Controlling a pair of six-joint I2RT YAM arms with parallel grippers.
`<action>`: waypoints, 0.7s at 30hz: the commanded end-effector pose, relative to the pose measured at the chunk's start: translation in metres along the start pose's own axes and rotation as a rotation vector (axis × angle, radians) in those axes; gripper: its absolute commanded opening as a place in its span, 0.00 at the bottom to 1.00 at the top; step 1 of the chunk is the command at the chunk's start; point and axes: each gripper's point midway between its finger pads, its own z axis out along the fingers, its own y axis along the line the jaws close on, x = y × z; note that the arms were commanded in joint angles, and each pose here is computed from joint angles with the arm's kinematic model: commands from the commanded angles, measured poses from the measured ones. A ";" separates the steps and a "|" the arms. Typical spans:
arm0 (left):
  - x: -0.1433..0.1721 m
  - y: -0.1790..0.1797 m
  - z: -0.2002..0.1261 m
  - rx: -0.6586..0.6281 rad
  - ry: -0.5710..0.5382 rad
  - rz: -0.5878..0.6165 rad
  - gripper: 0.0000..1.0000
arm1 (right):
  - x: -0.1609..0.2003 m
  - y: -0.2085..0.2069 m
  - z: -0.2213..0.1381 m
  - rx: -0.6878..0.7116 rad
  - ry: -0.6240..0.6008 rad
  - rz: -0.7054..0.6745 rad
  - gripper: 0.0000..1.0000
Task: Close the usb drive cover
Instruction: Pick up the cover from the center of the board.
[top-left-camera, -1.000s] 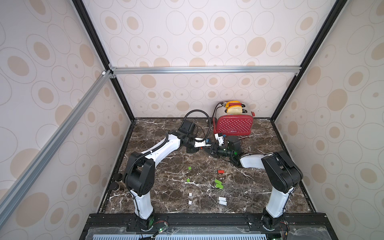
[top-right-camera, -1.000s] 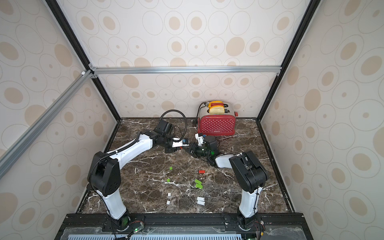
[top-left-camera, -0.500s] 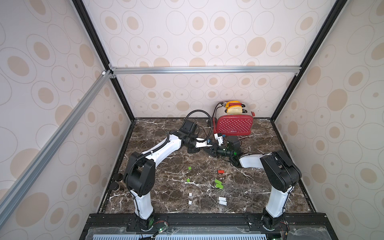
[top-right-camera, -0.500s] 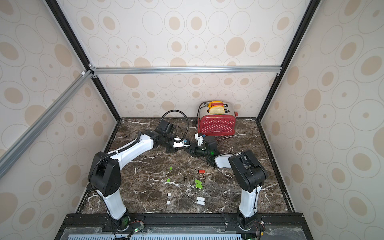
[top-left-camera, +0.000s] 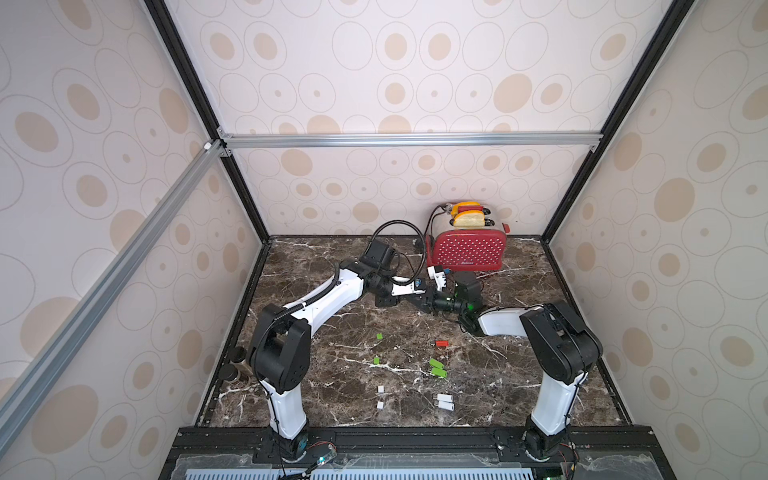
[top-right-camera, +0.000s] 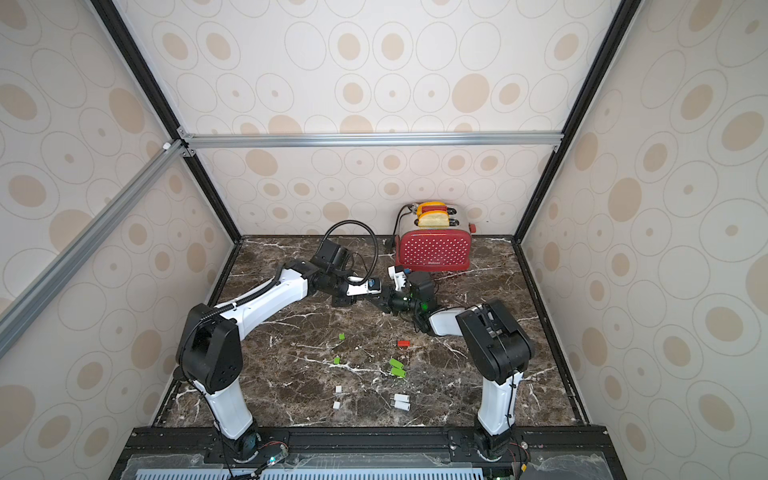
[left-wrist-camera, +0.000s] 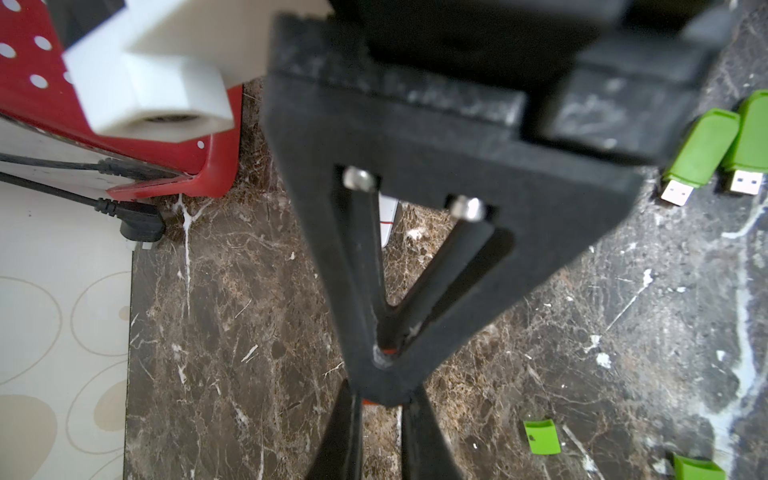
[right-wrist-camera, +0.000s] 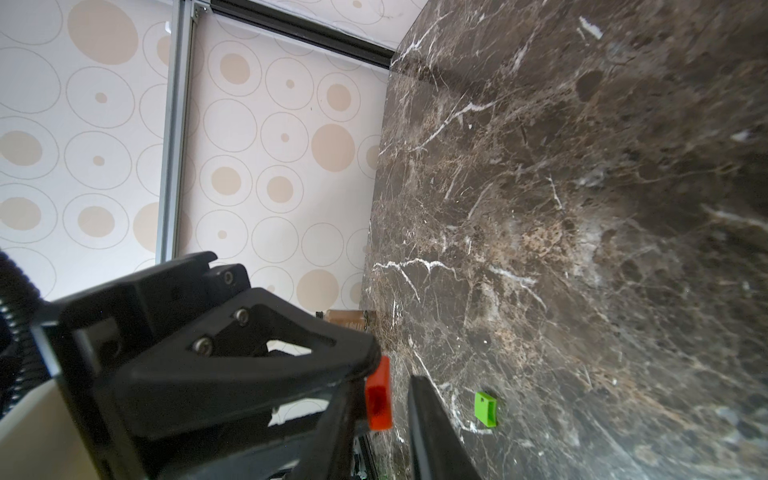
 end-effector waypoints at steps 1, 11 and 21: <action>-0.040 0.001 -0.013 0.006 -0.106 0.045 0.12 | -0.001 0.006 0.007 -0.023 0.001 -0.028 0.21; -0.043 0.003 -0.014 0.001 -0.111 0.042 0.12 | -0.002 0.007 0.006 -0.027 -0.002 -0.036 0.15; -0.036 0.000 -0.018 -0.012 -0.078 0.042 0.35 | -0.002 0.007 0.000 -0.025 -0.015 -0.048 0.11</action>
